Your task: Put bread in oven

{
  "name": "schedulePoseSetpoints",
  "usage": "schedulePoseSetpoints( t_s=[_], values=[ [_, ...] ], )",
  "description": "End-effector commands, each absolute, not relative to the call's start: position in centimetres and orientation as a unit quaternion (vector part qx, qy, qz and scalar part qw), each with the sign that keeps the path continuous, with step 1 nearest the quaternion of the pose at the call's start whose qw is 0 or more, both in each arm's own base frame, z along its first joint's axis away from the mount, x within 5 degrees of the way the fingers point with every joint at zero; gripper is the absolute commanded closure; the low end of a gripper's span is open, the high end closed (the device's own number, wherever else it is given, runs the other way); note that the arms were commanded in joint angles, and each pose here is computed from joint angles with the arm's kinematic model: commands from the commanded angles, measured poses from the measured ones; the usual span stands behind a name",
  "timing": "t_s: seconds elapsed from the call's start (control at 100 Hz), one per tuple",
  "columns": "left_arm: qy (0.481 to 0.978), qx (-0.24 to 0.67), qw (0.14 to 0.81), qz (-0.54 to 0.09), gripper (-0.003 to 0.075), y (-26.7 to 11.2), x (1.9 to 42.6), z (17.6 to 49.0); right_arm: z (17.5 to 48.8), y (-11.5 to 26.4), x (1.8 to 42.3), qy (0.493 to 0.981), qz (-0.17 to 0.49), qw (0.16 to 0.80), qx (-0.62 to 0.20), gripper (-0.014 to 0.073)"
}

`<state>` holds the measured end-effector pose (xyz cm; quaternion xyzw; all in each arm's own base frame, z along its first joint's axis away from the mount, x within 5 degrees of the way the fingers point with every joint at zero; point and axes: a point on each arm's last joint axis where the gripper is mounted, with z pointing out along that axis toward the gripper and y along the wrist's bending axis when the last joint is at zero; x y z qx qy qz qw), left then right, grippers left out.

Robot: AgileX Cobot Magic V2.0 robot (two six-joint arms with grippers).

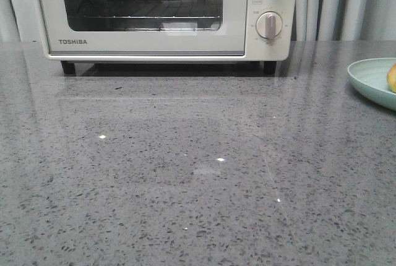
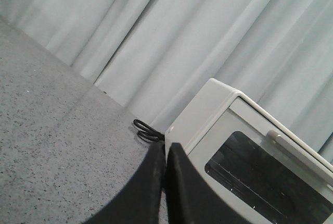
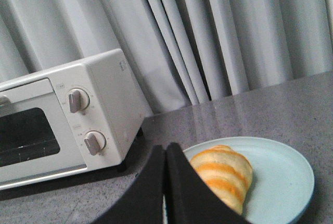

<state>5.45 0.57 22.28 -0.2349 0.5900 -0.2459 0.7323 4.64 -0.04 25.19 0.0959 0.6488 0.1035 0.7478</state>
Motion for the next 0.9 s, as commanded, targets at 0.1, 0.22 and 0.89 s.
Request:
schedulePoseSetpoints(
  t_s=[0.1, 0.22, 0.89],
  values=[
    [0.568, -0.191, 0.766, -0.23, 0.0741, 0.4, 4.7, 24.7, 27.5, 0.0, 3.5, 0.643, 0.111, 0.752, 0.093, 0.067],
    [0.566, -0.166, 0.778, -0.215, 0.0741, 0.3, 4.4, 26.3, 27.6, 0.1, 3.8, 0.678, 0.119, 0.72, 0.091, 0.067],
    [0.625, -0.079, 0.766, -0.127, 0.0741, -0.3, 7.0, 34.1, 32.5, 0.9, 8.4, 0.785, 0.121, 0.603, 0.073, 0.067]
  ],
)
